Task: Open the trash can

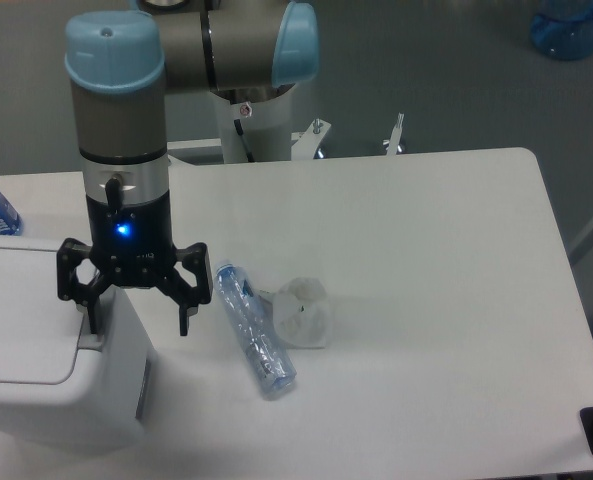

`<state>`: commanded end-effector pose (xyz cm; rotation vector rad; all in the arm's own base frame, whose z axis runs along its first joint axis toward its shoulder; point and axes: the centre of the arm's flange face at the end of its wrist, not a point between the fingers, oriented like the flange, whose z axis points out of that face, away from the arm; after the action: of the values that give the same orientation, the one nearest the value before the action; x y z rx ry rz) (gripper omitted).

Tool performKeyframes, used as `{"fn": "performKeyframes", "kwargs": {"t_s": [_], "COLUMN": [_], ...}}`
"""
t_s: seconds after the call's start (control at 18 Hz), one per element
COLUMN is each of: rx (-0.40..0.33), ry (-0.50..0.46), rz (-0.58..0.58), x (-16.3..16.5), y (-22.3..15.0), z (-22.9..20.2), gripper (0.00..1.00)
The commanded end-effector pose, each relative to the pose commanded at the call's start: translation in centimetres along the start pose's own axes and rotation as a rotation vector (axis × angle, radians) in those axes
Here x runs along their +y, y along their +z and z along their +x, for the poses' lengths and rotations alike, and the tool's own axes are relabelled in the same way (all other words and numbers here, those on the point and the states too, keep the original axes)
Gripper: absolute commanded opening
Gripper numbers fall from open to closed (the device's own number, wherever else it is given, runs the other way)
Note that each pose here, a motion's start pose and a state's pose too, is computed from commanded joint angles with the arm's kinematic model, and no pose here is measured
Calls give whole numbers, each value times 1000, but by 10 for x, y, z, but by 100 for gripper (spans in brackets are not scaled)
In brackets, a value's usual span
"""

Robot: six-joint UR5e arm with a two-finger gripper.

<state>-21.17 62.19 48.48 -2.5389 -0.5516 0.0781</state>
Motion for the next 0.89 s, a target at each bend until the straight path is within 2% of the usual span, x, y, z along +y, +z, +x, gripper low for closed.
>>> {"fn": "performKeyframes", "kwargs": {"t_s": [0.5, 0.89], "rx": [-3, -12], "ry": [-3, 4], "rz": [-14, 44], "x": [4, -13], "y": [6, -18], "z": [-2, -7], "gripper": [100, 100]}}
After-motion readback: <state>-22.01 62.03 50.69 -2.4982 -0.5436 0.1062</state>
